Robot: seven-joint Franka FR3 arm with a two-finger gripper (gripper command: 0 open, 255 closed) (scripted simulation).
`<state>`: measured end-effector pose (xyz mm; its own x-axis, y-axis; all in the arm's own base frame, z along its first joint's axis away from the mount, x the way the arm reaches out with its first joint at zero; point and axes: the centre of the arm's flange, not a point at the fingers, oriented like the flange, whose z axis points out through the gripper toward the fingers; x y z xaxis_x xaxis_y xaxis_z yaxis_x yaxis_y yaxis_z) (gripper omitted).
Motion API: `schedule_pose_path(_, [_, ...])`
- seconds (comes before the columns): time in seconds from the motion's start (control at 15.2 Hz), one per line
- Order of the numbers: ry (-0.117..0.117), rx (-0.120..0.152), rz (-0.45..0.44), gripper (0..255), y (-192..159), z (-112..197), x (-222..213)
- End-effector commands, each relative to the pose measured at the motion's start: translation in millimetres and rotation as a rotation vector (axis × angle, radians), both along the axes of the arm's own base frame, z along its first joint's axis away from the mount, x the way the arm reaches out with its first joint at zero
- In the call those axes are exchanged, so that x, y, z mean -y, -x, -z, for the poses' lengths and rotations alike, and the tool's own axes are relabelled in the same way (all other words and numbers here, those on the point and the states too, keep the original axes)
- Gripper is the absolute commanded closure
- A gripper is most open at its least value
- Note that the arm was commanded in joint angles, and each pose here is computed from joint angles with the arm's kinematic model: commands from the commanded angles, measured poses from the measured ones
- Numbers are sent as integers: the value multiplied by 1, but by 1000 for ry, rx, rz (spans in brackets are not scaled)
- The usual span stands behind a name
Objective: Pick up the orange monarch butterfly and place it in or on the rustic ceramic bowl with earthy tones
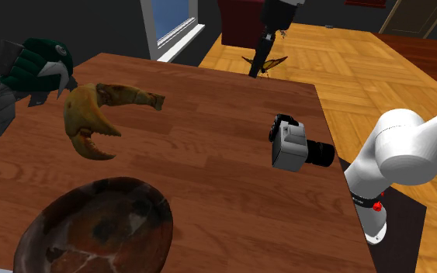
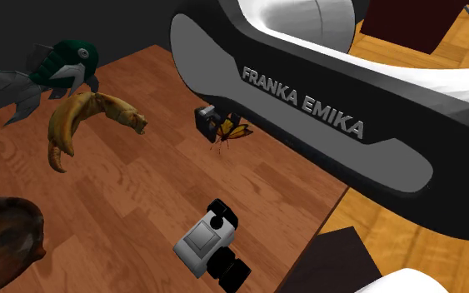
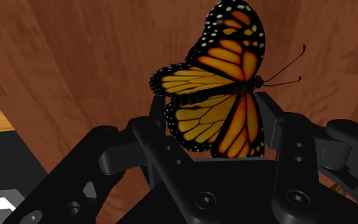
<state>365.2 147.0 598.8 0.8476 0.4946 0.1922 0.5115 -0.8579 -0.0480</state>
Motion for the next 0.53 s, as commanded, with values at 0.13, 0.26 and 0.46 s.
schedule_pose_path(0.13, [0,0,0,255,0,-21,0])
schedule_pose_path(0.26, [0,0,0,255,0,-31,0])
schedule_pose_path(0.46, [0,0,0,255,4,-32,-26])
